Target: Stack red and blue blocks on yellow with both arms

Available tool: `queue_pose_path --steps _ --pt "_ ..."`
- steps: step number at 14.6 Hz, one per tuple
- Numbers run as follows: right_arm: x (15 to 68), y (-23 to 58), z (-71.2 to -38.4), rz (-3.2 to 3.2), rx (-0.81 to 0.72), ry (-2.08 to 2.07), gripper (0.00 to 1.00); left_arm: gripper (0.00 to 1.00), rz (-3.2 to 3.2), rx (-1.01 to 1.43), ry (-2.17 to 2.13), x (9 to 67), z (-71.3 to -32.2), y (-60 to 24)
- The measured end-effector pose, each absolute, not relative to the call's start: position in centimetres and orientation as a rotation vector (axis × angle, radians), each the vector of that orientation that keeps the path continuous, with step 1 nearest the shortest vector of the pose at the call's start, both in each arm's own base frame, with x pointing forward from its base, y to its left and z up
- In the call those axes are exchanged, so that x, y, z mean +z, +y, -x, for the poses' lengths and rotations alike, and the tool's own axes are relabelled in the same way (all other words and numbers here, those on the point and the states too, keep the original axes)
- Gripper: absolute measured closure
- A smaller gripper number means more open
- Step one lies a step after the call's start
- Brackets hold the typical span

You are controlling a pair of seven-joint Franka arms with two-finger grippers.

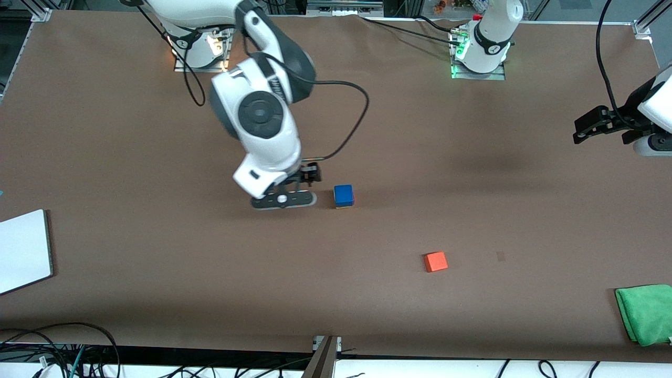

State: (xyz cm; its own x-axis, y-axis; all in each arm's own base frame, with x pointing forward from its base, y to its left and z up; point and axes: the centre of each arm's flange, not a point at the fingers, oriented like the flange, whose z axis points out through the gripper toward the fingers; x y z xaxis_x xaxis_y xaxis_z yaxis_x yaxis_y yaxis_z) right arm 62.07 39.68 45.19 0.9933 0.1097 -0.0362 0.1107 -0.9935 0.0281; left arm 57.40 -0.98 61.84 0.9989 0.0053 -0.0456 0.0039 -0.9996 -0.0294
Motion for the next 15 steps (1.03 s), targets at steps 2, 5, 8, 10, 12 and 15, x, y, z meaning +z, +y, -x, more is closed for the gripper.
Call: queue_pose_path --steps 2,5,8,10,12,15 --pt "47.5 35.6 -63.1 -3.096 -0.095 0.189 0.00 0.00 3.112 0.075 -0.009 61.8 -57.4 -0.9" --pt "50.2 28.4 -64.7 -3.085 -0.160 0.193 0.00 0.00 3.113 0.078 -0.009 61.8 -57.4 -0.9" --pt "51.8 19.6 -65.9 -3.074 -0.279 0.187 0.00 0.00 3.113 0.082 -0.009 61.7 -57.4 -0.9" --pt "53.0 14.1 -66.1 -3.071 -0.347 0.181 0.00 0.00 3.112 0.087 -0.012 61.7 -57.3 -0.8" --pt "53.9 9.4 -66.1 -3.080 -0.373 0.152 0.00 0.00 3.112 0.088 -0.013 61.7 -57.4 -0.8" --pt "53.9 5.0 -64.9 -3.094 -0.397 0.065 0.00 0.00 3.112 0.089 -0.011 61.7 -57.4 -0.8"
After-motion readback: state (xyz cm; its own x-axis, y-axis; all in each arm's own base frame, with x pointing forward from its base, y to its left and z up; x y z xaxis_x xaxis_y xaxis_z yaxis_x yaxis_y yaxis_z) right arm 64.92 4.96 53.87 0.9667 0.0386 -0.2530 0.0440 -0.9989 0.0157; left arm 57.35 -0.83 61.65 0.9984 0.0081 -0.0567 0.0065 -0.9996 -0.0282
